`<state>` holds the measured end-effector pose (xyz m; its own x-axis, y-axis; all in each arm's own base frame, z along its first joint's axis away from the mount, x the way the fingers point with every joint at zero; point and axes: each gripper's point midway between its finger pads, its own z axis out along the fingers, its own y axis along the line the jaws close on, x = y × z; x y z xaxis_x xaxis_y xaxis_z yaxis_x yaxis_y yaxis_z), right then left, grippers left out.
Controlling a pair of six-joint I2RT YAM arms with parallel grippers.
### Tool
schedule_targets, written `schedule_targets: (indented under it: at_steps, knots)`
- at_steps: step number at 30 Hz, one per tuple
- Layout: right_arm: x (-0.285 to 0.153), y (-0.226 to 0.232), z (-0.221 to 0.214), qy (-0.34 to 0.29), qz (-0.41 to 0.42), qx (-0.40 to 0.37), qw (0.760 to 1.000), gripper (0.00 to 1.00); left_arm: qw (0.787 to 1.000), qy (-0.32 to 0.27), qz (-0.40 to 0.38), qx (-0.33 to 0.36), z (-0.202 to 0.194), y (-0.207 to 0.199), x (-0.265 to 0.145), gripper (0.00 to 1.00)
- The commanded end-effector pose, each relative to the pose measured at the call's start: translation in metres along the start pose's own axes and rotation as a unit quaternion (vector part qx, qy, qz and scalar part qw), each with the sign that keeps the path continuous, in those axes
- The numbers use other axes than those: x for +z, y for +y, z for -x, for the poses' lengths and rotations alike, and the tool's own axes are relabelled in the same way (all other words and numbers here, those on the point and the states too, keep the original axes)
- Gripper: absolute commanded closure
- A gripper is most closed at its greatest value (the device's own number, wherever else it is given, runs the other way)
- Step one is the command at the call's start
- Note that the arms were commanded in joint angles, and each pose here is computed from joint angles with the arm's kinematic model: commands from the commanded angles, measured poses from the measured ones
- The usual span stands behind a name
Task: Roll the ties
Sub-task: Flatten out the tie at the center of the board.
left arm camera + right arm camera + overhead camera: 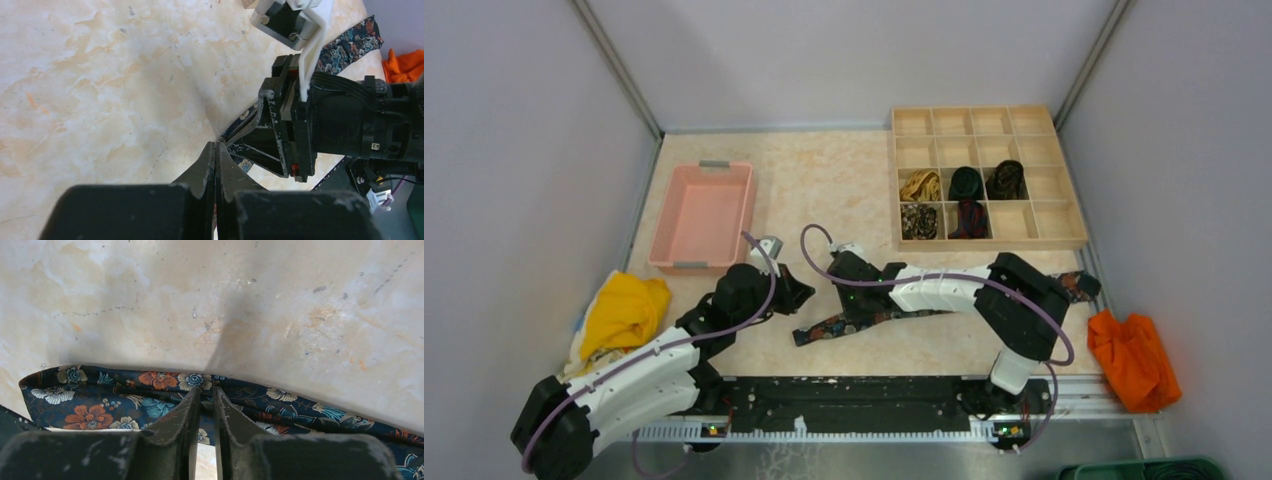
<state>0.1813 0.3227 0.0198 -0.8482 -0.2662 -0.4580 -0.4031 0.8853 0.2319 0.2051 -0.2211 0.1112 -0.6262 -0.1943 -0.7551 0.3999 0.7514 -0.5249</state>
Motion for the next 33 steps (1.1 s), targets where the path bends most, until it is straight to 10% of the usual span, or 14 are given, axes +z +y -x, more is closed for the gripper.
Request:
schedule_targets:
  at_steps: [1,6,33]
  knots:
    - [-0.020,0.005,0.024,-0.053,0.003,-0.018,0.998,0.81,0.999,-0.009,0.034,0.012,0.001,0.015,-0.004,1.00]
    - [-0.054,0.009,0.037,-0.092,0.007,-0.021,0.996,0.70,0.999,-0.020,0.040,0.014,0.006,0.017,-0.007,1.00]
    - [-0.012,-0.023,-0.054,0.042,-0.047,-0.020,0.998,0.76,0.999,-0.015,0.047,0.018,0.005,0.021,-0.006,1.00]
